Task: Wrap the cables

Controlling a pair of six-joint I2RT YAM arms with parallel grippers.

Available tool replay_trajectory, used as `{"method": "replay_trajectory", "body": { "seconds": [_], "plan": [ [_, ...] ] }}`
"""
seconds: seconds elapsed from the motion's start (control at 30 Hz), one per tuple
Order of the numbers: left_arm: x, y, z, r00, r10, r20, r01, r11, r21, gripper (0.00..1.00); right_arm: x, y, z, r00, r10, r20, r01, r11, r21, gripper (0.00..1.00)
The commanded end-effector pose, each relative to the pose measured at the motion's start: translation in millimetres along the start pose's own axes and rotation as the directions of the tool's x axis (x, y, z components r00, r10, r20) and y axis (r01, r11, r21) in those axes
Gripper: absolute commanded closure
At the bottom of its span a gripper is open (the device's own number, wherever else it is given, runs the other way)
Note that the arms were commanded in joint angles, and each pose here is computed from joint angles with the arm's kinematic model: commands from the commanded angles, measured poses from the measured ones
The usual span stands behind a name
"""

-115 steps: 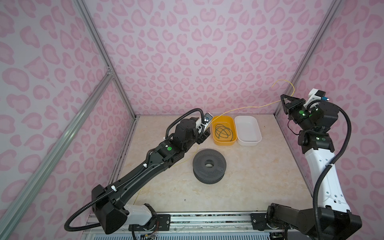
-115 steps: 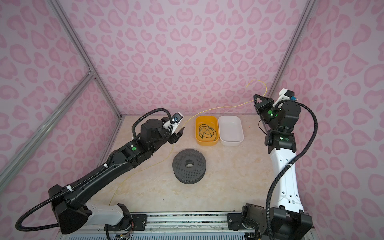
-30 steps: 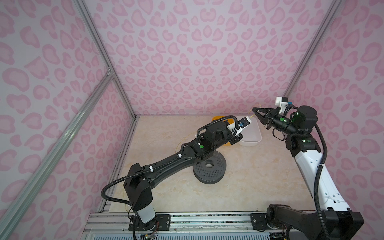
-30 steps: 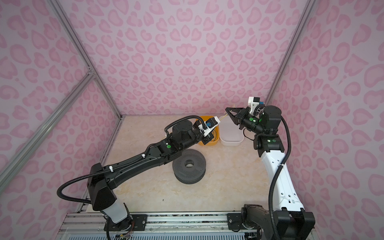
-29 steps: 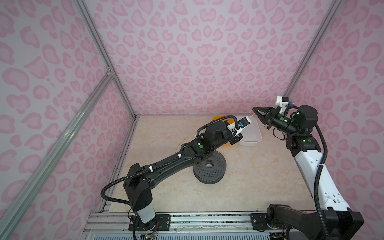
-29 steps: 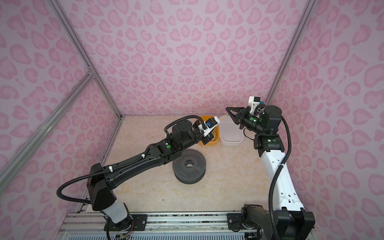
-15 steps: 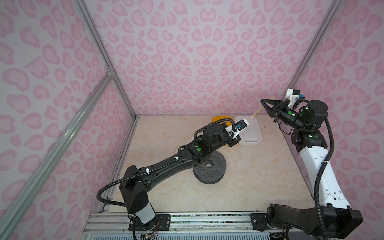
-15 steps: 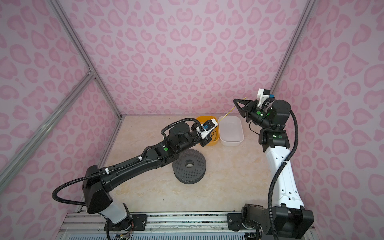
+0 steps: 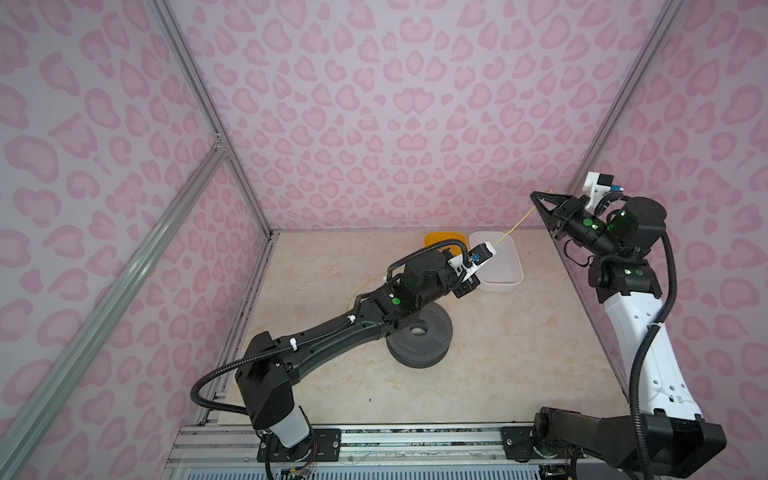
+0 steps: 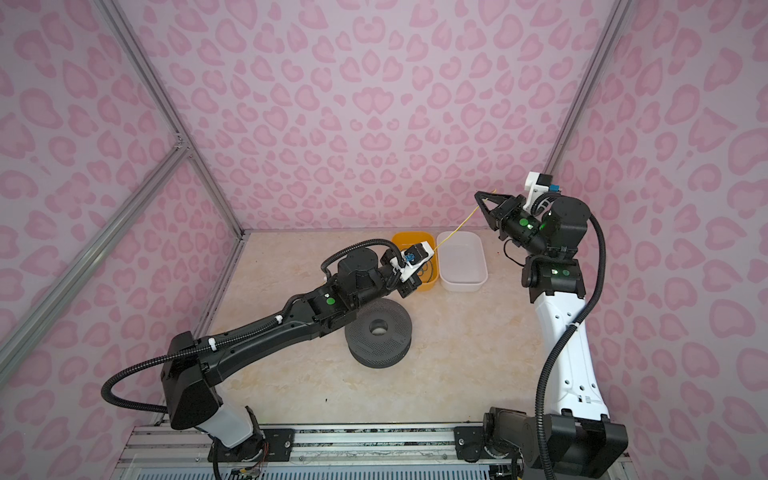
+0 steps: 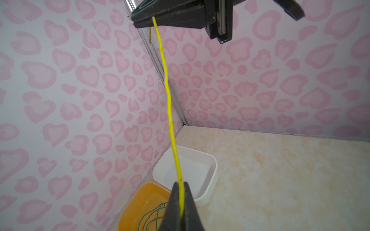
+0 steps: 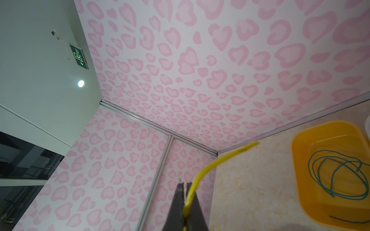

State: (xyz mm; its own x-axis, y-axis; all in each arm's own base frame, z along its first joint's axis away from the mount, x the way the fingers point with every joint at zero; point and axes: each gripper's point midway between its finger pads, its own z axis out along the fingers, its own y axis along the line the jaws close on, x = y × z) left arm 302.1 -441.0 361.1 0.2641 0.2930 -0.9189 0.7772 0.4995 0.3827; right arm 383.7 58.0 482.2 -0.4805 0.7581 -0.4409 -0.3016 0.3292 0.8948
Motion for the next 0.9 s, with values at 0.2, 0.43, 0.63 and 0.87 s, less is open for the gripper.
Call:
{"method": "replay_trajectory", "body": {
  "seconds": [0.2,0.43,0.63,0.87],
  "plan": [
    [60.3,-12.5,4.4,0.97,-0.066,-0.234,0.082,0.995,0.059,0.96,-36.2,40.4,-16.5,0.936,-0.23,0.266,0.242,0.97,-0.014,1.0],
    [74.6,-6.3,20.3,0.95,-0.141,-0.28,0.157,0.987,0.039,0.96,-11.4,57.4,-17.5,0.896,-0.344,0.281,0.37,0.928,-0.047,1.0],
    [85.0,0.7,27.5,0.93,-0.212,-0.301,0.227,0.974,0.015,0.96,2.1,64.2,-19.9,0.859,-0.421,0.291,0.448,0.893,-0.03,1.0],
    [88.2,3.8,23.2,0.925,-0.24,-0.295,0.254,0.967,0.009,0.96,-4.9,59.1,-23.5,0.848,-0.431,0.309,0.448,0.894,0.016,1.0]
  ]
}}
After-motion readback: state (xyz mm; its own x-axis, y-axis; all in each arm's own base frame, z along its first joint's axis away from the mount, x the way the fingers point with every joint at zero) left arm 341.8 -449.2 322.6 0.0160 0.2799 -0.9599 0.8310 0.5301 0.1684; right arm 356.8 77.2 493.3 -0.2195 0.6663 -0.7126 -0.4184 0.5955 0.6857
